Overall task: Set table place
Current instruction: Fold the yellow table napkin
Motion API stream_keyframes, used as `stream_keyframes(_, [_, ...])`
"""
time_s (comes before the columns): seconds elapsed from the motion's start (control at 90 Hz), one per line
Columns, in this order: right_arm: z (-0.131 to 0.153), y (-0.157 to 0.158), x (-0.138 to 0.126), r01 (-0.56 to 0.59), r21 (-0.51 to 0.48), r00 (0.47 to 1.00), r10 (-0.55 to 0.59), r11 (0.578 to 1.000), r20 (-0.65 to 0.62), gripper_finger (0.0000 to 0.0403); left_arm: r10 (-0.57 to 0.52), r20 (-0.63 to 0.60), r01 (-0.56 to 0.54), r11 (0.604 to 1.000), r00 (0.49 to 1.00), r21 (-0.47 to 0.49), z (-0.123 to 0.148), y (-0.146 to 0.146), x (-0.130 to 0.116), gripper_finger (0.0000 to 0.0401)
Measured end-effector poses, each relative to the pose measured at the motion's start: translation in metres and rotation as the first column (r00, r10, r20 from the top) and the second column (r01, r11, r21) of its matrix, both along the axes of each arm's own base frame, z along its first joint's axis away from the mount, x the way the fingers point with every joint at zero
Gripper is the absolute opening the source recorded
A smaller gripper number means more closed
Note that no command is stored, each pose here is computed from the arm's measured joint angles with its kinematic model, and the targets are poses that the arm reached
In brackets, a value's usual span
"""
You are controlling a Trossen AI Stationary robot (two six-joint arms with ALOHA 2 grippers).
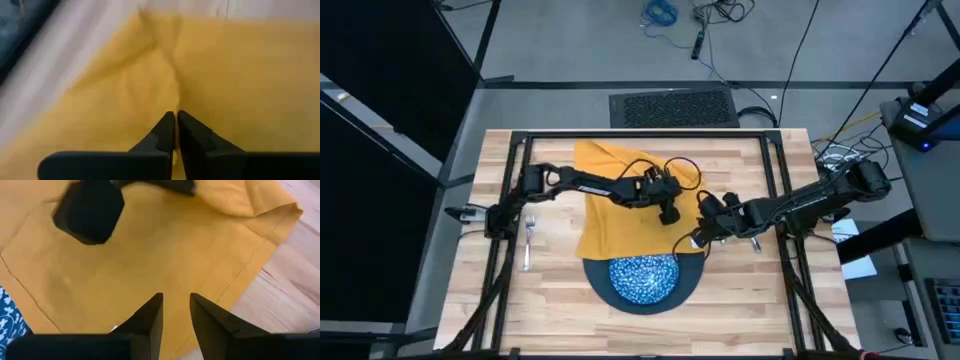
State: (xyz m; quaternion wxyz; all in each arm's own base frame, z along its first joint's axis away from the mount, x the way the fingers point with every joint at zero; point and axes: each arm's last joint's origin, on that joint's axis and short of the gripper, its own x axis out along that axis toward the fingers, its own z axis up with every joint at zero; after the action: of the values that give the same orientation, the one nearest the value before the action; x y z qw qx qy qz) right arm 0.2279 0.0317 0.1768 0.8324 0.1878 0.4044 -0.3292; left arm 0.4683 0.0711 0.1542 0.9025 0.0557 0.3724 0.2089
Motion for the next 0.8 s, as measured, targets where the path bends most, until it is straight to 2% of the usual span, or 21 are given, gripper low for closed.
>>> stream_keyframes(0.056, [0.000, 0.000, 0.000, 0.002, -0.002, 1.000, -0.002, 1.000, -0.003, 0.0086, 0.008, -0.034, -0.006, 0.999, 0.999, 0.040, 0.009, 0.000, -0.003, 0.0000])
stream_keyframes(0.089, [0.000, 0.000, 0.000, 0.011, -0.007, 1.000, -0.011, 1.000, -0.001, 0.0086, 0.013, -0.009, -0.013, 0.998, 1.000, 0.054, 0.016, 0.001, 0.000, 0.0000])
stream_keyframes(0.222, [0.000, -0.001, -0.002, 0.062, -0.017, 0.998, -0.062, 0.998, 0.013, 0.0086, 0.016, 0.016, -0.018, 0.997, 1.000, 0.078, 0.044, 0.005, -0.007, 0.0000])
stream_keyframes(0.333, [-0.001, 0.006, -0.004, 0.072, -0.004, 0.997, -0.071, 0.997, 0.023, 0.0086, 0.052, -0.018, -0.050, 0.995, 0.998, 0.087, 0.054, 0.015, -0.017, 0.0000])
stream_keyframes(0.589, [0.002, 0.035, -0.006, 0.017, 0.068, 0.994, -0.024, 0.998, 0.111, 0.0086, 0.128, -0.104, -0.120, 0.989, 0.986, 0.083, 0.052, 0.047, -0.032, 0.0000])
stream_keyframes(0.8, [0.002, 0.053, -0.010, -0.124, 0.125, 0.989, 0.113, 0.984, 0.092, 0.0087, 0.130, -0.131, -0.123, 0.990, 0.983, 0.065, 0.051, 0.063, -0.038, 0.0000])
